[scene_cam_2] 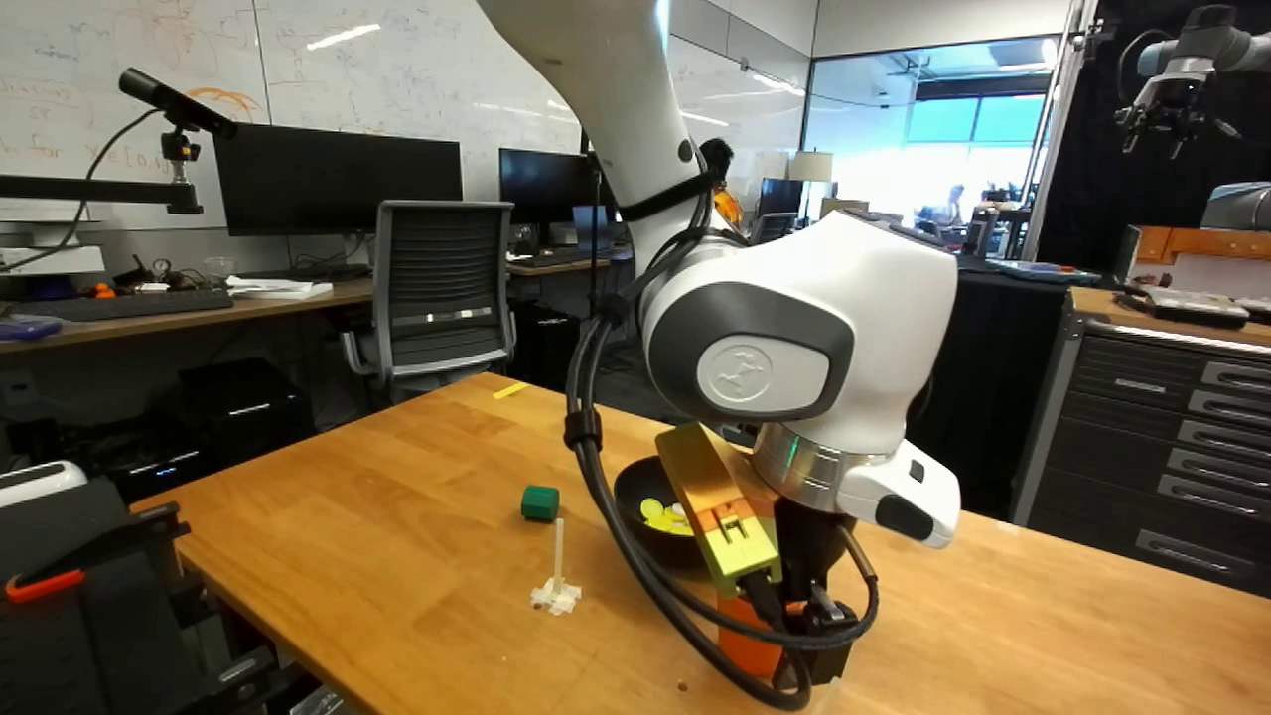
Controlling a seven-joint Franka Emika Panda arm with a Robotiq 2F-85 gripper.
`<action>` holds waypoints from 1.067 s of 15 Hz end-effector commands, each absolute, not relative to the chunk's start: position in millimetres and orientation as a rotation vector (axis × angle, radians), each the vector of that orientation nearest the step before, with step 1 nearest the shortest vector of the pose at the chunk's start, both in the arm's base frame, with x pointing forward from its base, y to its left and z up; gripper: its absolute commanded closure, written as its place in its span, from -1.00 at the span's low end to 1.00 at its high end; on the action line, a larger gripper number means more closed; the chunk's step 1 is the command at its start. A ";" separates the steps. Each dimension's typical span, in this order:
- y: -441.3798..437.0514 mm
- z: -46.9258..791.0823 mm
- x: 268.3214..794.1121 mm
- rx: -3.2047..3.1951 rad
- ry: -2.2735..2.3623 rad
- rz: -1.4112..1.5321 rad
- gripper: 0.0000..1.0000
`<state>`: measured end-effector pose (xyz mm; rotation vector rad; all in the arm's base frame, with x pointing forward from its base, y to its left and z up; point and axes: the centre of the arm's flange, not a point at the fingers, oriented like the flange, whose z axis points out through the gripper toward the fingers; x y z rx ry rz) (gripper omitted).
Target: Pour the contents of the orange cup into the black bowl
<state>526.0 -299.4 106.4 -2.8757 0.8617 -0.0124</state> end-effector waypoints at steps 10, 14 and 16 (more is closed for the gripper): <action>-308.8 164.0 439.7 -2.873 0.394 -0.119 -1.00; -305.3 157.8 422.4 -2.955 0.157 0.132 -1.00; -303.9 153.7 420.3 -2.966 0.072 0.266 -1.00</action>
